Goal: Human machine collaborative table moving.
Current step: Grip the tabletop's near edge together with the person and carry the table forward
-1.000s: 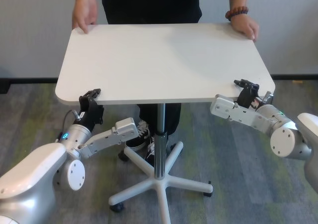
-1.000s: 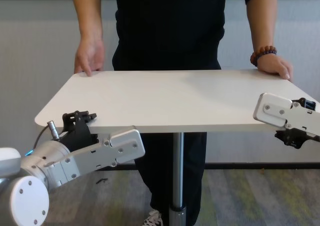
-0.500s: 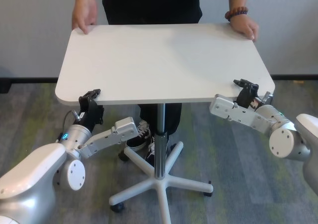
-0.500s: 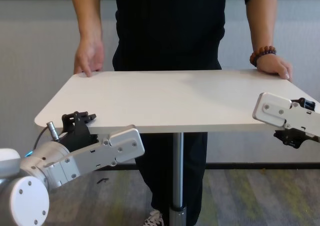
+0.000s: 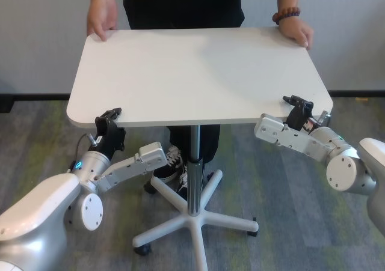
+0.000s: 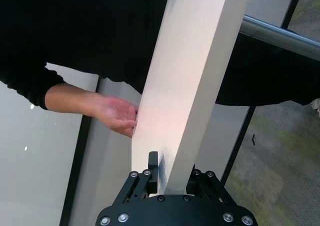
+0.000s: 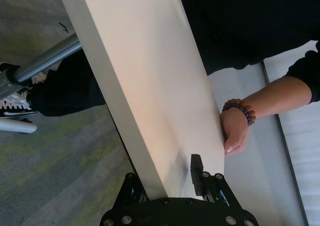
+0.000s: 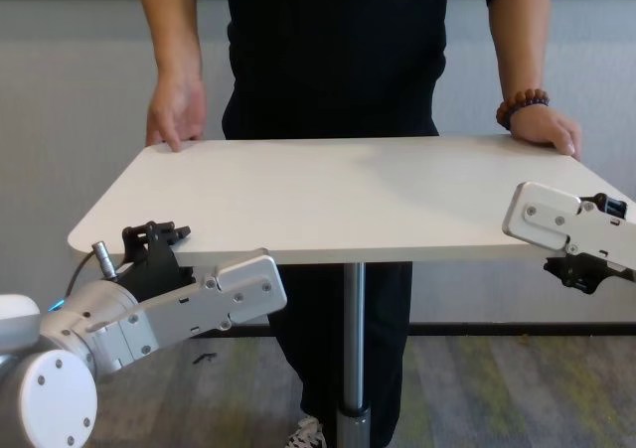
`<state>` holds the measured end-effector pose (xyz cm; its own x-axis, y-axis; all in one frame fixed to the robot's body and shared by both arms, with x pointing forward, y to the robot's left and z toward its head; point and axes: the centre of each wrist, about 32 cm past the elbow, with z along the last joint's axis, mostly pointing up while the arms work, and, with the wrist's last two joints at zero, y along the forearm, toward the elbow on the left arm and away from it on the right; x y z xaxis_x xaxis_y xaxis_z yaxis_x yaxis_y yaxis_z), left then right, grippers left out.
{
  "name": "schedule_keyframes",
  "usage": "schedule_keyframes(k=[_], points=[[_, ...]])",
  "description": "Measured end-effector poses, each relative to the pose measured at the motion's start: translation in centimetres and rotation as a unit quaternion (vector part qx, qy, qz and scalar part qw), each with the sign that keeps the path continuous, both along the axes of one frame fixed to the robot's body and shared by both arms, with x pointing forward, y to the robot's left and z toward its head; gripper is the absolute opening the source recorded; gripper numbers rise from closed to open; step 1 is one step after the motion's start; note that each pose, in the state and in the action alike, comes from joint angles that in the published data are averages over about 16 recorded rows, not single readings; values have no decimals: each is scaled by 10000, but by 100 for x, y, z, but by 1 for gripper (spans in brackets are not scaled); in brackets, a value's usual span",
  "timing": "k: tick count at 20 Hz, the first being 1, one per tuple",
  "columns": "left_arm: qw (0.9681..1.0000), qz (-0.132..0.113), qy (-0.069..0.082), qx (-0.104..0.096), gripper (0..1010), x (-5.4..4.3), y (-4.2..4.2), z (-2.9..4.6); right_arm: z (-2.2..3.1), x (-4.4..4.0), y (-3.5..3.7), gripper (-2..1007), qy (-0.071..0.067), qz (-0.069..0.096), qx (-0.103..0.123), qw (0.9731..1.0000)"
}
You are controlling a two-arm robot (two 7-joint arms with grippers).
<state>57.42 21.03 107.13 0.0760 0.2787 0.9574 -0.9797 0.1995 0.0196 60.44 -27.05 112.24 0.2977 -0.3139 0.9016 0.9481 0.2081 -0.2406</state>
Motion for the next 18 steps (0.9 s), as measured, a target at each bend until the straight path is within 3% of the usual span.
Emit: schedule_keyframes(k=[18], points=[[10000,5,-5,36,312,-1,0,3,3,1,2,419,16,1,-29,10000]])
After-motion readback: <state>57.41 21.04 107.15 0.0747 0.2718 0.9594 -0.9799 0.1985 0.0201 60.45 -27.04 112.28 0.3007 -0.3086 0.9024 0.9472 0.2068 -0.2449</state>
